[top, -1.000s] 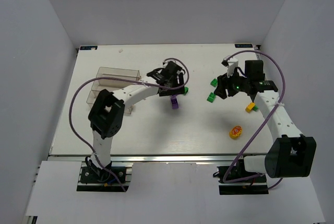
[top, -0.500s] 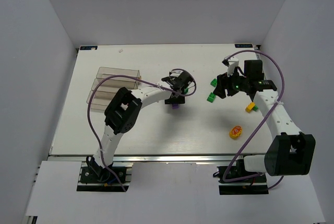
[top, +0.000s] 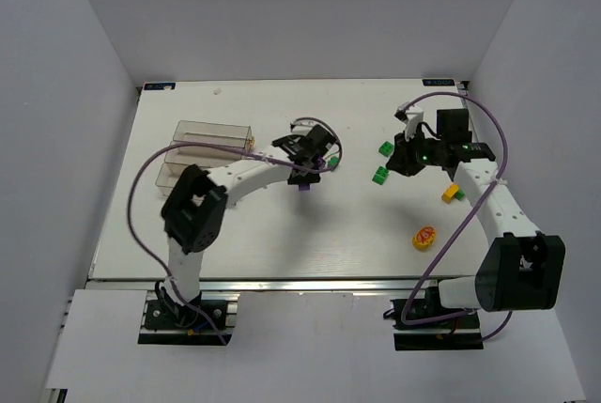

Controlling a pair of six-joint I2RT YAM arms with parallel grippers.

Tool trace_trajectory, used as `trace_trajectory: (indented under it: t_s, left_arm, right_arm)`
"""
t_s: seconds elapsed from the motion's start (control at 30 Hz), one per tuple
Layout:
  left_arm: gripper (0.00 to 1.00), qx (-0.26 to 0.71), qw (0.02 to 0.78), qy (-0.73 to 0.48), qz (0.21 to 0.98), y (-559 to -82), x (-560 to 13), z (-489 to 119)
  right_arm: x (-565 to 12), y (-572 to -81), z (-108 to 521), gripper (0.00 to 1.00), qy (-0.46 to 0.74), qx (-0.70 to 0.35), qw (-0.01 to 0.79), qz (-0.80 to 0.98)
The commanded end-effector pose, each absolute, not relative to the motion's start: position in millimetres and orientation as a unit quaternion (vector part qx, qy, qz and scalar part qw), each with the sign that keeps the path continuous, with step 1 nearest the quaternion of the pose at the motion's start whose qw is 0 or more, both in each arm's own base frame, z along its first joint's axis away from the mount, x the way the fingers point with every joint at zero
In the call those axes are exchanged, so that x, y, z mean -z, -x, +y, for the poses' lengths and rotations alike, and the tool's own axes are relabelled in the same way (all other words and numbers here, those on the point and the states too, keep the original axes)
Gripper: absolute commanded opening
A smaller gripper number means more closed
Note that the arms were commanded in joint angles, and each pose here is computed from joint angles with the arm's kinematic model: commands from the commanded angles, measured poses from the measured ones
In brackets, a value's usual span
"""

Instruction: Sort the legos into containers by color

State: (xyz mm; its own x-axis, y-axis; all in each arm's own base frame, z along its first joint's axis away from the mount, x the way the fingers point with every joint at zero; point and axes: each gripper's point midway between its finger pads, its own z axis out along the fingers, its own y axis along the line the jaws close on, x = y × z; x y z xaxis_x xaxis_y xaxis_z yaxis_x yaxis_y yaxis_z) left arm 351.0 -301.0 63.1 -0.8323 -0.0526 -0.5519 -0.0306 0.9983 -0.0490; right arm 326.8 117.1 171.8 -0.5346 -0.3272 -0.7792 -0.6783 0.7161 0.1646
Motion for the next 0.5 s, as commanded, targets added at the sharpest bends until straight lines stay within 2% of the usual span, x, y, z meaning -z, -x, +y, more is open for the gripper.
trace_trajectory:
  t_s: [0.0,0.07,0.13,0.2,0.43,0.47]
  left_arm:
    - [0.04,0.071,0.404,0.084,0.908,-370,-180,-271]
    - [0.02,0.061,0.413,0.119,0.901,-368,-202,-237]
    - [0.01,0.031,0.407,0.156,0.900,-365,-197,-198]
    - [0.00,0.022,0.412,0.188,0.891,-359,-202,-168]
    - [0.00,-0.041,0.369,0.262,0.891,-324,-151,-81]
    - [0.00,-0.045,0.367,0.269,0.889,-324,-147,-72]
  right_arm:
    - [-182,-318,144,0.09,0.338,-0.291,0.372,0.814]
    - [-176,-317,152,0.02,0.341,-0.302,0.360,0.814]
    - [-176,-318,161,0.02,0.350,-0.307,0.358,0.810]
    - [-173,-319,171,0.05,0.361,-0.307,0.354,0.806]
    - [-179,-331,192,0.18,0.389,-0.301,0.358,0.794]
    - [-180,-335,196,0.25,0.394,-0.300,0.359,0.791]
